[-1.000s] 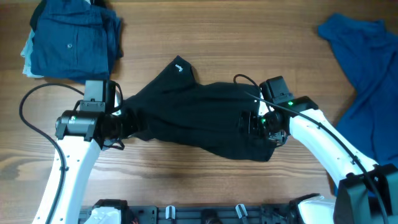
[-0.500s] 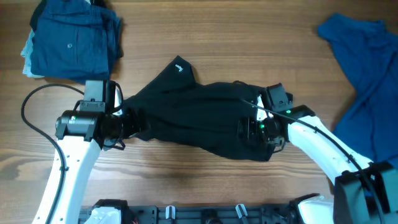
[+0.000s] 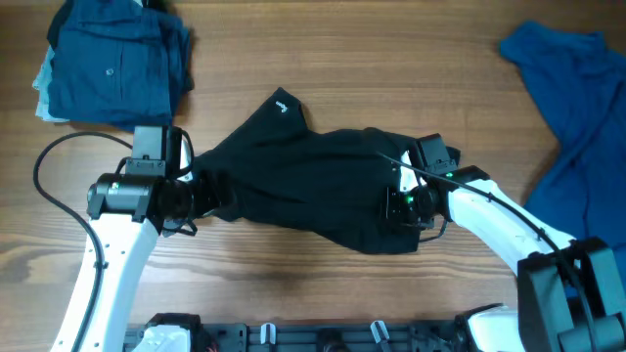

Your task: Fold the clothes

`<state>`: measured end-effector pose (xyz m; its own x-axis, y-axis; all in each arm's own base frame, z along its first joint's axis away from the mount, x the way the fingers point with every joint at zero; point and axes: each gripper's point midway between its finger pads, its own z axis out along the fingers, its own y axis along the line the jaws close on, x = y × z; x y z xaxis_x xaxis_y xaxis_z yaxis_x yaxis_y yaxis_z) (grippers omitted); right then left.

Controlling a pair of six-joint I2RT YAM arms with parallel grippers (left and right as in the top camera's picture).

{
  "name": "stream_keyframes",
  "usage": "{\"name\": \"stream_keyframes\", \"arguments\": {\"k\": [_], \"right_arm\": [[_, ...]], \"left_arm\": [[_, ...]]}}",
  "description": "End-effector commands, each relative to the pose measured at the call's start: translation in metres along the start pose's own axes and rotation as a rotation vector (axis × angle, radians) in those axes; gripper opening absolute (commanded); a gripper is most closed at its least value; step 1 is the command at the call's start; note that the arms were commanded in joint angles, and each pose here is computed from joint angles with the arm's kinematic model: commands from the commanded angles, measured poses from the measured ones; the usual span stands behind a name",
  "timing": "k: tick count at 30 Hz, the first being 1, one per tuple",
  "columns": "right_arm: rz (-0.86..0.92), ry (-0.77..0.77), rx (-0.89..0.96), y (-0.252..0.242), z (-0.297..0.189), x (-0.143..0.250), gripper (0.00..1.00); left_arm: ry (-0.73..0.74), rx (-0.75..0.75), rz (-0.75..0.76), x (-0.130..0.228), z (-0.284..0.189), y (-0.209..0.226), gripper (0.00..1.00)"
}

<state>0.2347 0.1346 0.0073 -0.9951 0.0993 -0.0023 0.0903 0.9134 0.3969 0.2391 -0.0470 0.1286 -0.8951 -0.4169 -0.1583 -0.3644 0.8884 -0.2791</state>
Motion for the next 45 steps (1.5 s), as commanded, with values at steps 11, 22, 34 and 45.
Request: {"name": "stream_keyframes", "arguments": {"k": [11,22,34,45], "right_arm": [[0.086,-0.012,0.072,-0.004,-0.017,0.000,0.04],[0.161,-0.381,0.102,-0.004,-0.150,-0.074,0.04],[0.176,-0.429,0.105,-0.021,-0.166,-0.087,0.04],[0.178,-0.424,0.098,-0.020,-0.165,-0.086,0.04]], "left_arm": [[0.016,0.004,-0.018,0.003,-0.002,0.000,1.00],[0.085,0.017,-0.034,0.018,0.000,0.000,0.90],[0.360,0.081,-0.120,0.091,0.044,0.011,0.85],[0.244,0.100,-0.012,0.076,0.064,-0.010,0.80]]}}
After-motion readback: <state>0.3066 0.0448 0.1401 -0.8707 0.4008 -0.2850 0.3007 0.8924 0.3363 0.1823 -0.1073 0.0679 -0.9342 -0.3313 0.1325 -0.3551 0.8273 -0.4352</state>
